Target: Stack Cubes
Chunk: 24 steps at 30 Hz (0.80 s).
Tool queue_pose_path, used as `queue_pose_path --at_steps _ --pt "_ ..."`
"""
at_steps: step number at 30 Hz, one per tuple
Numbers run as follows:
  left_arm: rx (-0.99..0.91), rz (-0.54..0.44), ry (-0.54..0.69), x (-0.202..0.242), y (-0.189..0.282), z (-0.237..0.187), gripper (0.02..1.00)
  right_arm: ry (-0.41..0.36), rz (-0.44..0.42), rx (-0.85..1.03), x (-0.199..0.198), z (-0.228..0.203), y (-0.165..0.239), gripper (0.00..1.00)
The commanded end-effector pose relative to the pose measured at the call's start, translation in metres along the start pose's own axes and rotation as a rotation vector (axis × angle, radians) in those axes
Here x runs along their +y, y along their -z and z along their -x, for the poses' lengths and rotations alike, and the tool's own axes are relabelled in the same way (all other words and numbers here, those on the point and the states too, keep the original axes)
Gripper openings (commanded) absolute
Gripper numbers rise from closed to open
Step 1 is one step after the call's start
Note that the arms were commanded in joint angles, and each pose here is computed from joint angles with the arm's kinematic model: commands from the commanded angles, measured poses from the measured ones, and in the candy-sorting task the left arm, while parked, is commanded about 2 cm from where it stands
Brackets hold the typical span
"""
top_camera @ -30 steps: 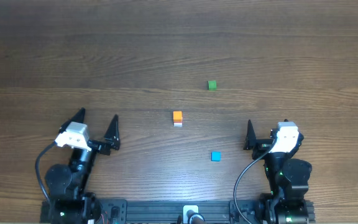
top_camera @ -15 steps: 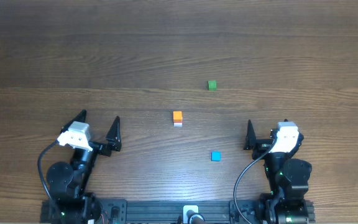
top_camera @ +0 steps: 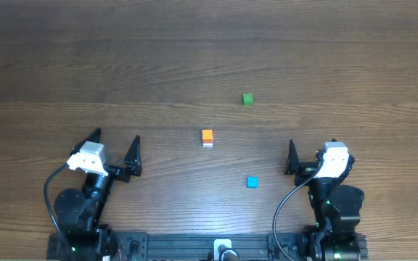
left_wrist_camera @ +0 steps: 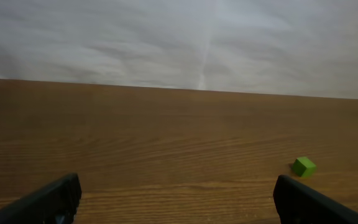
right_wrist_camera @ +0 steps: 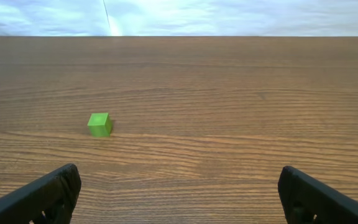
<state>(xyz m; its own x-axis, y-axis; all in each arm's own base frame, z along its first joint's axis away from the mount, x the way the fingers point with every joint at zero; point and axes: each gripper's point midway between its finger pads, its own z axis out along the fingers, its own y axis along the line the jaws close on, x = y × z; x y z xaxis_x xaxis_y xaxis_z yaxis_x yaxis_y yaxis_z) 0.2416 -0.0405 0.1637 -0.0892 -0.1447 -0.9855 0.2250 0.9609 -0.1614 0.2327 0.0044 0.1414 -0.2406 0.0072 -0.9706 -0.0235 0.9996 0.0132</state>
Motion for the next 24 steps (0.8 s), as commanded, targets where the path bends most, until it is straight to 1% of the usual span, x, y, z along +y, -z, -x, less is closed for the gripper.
queue_pose_path --at_steps 1,2,4,6,8,9,11,13,17,22,24 --pt "0.002 -0.017 -0.015 -0.003 0.0 -0.002 0.996 -0.038 0.018 -0.024 0.003 0.004 0.0 0.993" --pt "0.002 -0.017 -0.015 -0.003 0.0 -0.002 0.998 -0.068 0.046 -0.036 0.007 0.007 0.0 0.991" --pt "0.002 -0.017 -0.015 -0.003 0.0 -0.002 0.998 -0.09 0.081 -0.057 0.013 0.013 0.001 0.993" --pt "0.002 -0.017 -0.015 -0.003 0.0 -0.002 0.998 -0.092 0.111 -0.088 0.018 0.021 0.002 0.993" --pt "0.002 -0.017 -0.015 -0.003 0.0 -0.002 0.998 -0.11 0.191 -0.142 0.031 0.036 0.005 0.993" --pt "0.002 -0.017 -0.015 -0.003 0.0 -0.002 1.0 -0.101 0.236 -0.174 0.038 0.044 0.008 0.993" --pt "0.002 -0.017 -0.015 -0.003 0.0 -0.002 0.998 -0.098 0.284 -0.231 0.046 0.058 0.014 0.991" --pt "0.002 -0.017 -0.015 -0.003 0.0 -0.002 0.998 -0.132 0.292 -0.264 0.046 0.07 0.018 0.993" --pt "0.003 -0.017 -0.015 -0.003 0.0 -0.002 0.998 -0.127 0.326 -0.285 0.052 0.1 0.032 0.993" --pt "0.002 -0.017 -0.015 -0.003 0.0 -0.002 1.0 -0.051 0.313 -0.187 0.053 0.138 0.036 0.993" --pt "0.002 -0.017 -0.015 -0.003 0.0 -0.002 0.998 -0.047 0.31 -0.129 0.053 0.153 0.031 0.993"
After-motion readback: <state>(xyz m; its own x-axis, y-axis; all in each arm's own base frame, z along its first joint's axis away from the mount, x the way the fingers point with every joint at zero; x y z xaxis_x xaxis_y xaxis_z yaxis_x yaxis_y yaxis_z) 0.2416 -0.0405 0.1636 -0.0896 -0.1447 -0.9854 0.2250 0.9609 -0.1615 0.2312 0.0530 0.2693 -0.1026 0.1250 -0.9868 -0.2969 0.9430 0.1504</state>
